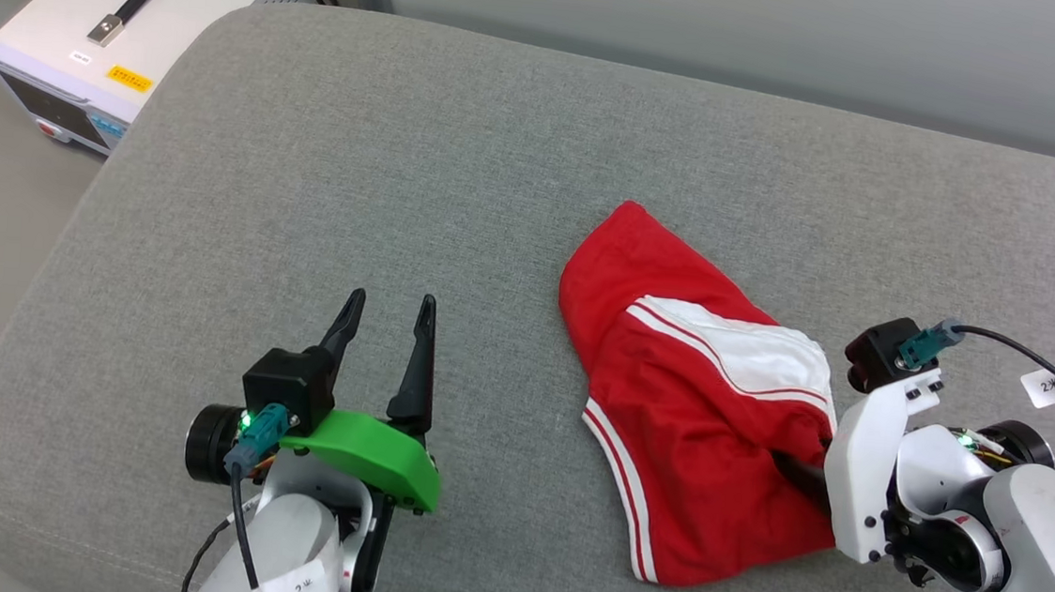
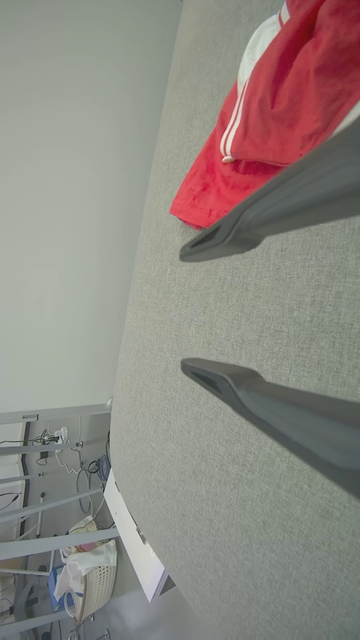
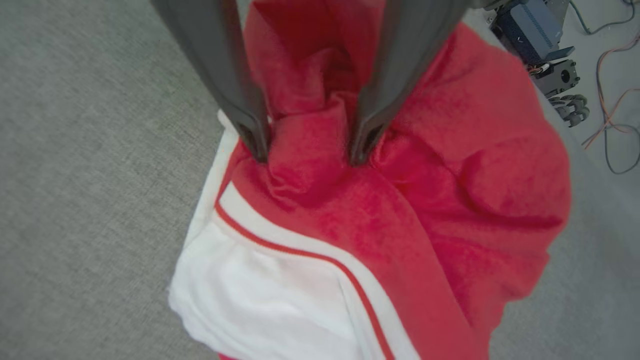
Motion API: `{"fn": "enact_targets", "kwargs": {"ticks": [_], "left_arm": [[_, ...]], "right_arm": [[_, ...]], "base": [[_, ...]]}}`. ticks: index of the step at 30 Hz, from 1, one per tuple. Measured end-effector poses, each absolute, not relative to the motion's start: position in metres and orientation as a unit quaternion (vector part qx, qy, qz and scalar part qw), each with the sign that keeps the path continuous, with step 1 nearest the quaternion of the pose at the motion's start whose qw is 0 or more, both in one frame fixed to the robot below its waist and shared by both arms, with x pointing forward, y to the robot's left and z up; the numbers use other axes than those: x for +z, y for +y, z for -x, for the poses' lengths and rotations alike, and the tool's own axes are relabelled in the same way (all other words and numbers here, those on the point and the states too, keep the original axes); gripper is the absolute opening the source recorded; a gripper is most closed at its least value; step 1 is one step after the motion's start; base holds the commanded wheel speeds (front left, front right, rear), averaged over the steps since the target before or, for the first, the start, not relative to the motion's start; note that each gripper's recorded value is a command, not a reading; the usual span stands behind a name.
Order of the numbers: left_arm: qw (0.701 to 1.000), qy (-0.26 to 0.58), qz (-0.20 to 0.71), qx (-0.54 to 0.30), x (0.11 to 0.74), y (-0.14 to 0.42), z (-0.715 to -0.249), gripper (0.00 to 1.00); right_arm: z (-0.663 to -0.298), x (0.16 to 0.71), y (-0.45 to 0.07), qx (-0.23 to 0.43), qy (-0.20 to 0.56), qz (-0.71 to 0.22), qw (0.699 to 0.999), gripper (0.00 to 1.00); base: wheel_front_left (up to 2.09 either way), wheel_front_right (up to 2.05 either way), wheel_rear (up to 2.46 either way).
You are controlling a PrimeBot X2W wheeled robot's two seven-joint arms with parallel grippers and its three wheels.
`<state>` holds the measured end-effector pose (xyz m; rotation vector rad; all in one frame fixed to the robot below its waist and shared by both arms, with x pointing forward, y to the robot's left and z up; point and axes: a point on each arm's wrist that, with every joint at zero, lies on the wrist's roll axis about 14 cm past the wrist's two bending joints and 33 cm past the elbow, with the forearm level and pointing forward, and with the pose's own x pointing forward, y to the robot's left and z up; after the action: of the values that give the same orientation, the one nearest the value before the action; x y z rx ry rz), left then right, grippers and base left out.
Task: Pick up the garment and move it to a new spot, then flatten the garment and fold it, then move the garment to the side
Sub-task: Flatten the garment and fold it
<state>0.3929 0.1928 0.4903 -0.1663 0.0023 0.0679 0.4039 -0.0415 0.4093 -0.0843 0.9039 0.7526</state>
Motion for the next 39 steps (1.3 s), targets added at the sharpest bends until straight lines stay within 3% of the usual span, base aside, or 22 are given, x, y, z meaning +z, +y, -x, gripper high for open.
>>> {"fn": "enact_targets", "kwargs": {"ticks": [4,9,17,22,30,31,32,33,39], "left_arm": [[0.996,0.002,0.083,0.035,0.489,0.193,-0.394,1.00],[0.996,-0.001,0.081,0.025,0.491,0.188,-0.397,1.00],[0.997,-0.007,0.080,0.001,0.496,0.173,-0.401,1.00],[0.997,-0.004,0.081,-0.013,0.494,0.164,-0.401,1.00],[0.996,0.009,0.081,-0.033,0.487,0.150,-0.405,1.00],[0.996,0.012,0.081,-0.036,0.485,0.149,-0.405,1.00],[0.996,0.015,0.081,-0.038,0.484,0.147,-0.406,1.00],[0.996,0.015,0.082,-0.039,0.484,0.146,-0.406,1.00],[0.995,0.015,0.084,-0.047,0.485,0.140,-0.405,1.00]], "right_arm": [[-0.410,0.416,-0.042,0.355,0.404,0.031,0.842,0.00],[-0.441,0.455,-0.053,0.331,0.318,0.011,0.888,0.00],[-0.469,0.493,-0.135,0.204,0.235,-0.035,0.950,0.00],[-0.431,0.453,-0.199,0.099,0.271,-0.078,0.954,0.00],[-0.349,0.387,-0.202,0.030,0.351,-0.162,0.922,0.00],[-0.344,0.384,-0.198,0.029,0.355,-0.171,0.919,0.22],[-0.342,0.385,-0.197,0.027,0.352,-0.175,0.919,0.82],[-0.342,0.386,-0.196,0.024,0.346,-0.181,0.920,1.00],[-0.360,0.425,-0.210,-0.016,0.209,-0.191,0.959,1.00]], "base": [[0.00,0.00,0.00],[0.00,0.00,0.00],[0.00,0.00,0.00],[0.00,0.00,0.00],[0.00,0.00,0.00],[0.00,0.00,0.00],[0.00,0.00,0.00],[0.00,0.00,0.00],[0.00,0.00,0.00]]}}
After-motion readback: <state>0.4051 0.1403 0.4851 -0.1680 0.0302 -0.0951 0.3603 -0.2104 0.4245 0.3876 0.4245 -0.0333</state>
